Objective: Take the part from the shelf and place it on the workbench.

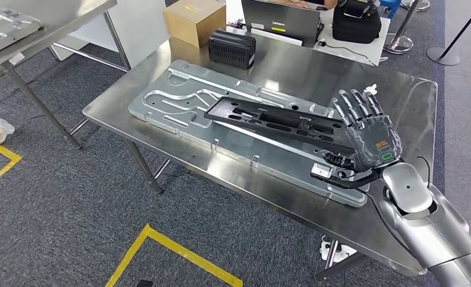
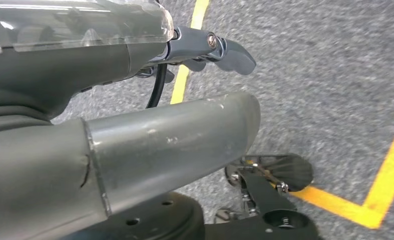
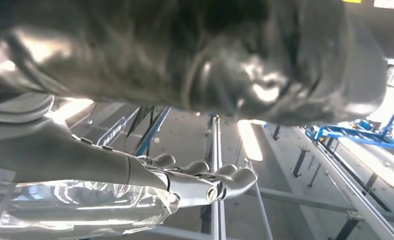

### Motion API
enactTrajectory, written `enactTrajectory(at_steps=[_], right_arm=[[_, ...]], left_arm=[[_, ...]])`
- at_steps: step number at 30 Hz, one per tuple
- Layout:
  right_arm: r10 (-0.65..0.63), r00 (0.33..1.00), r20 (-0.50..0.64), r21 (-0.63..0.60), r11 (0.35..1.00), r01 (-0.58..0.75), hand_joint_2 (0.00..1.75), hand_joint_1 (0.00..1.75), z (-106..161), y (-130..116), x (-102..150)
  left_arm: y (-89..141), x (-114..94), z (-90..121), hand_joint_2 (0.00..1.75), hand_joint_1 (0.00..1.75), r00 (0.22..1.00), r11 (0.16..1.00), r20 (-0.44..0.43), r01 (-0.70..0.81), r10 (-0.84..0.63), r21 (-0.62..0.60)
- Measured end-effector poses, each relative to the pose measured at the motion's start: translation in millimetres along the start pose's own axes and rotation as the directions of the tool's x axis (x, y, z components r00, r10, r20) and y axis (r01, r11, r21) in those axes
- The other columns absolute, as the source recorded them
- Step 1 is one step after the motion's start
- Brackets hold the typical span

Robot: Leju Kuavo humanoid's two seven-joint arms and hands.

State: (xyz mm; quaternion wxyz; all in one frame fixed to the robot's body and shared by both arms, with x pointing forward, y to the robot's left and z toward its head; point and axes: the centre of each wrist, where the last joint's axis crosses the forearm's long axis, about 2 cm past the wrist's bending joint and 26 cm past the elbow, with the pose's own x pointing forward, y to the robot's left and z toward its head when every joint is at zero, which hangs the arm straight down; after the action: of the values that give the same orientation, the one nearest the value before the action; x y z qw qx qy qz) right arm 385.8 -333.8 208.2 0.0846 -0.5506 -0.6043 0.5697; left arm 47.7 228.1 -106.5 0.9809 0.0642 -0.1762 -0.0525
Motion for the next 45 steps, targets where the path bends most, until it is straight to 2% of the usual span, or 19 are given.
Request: enactTrajectory(at_steps=[26, 30, 37, 41, 45], right_arm=[[-0.016, 1.0, -0.008, 0.018, 1.0, 0.016, 0.0, 0.0, 12, 5, 4], [-0.019, 1.0, -0.009, 0.019, 1.0, 0.019, 1.75, 0.0, 13, 5, 5], [-0.022, 1.0, -0.007, 0.024, 0.999, 0.022, 1.75, 0.0, 15, 7, 7], [-0.057, 0.998, -0.016, 0.025, 0.998, 0.057, 0.0, 0.0, 17, 8, 7], [-0.079, 0.997, -0.019, 0.031, 0.996, 0.08, 0.0, 0.0, 18, 9, 8]], left_arm=[[0, 1, 0, 0.0, 0.0, 1.0, 1.0, 0.002, 0.003, -0.003, 0.006], [1, -1, 0, 0.0, 0.0, 1.0, 1.0, -0.003, 0.002, -0.002, 0.009], [1, -1, 0, 0.0, 0.0, 1.0, 1.0, -0.002, 0.001, -0.001, 0.009], [1, 0, 0, 0.0, 0.0, 1.0, 1.0, 0.004, -0.002, 0.002, 0.013], [1, -1, 0, 0.0, 0.0, 1.0, 1.0, 0.002, -0.003, 0.003, 0.014]])
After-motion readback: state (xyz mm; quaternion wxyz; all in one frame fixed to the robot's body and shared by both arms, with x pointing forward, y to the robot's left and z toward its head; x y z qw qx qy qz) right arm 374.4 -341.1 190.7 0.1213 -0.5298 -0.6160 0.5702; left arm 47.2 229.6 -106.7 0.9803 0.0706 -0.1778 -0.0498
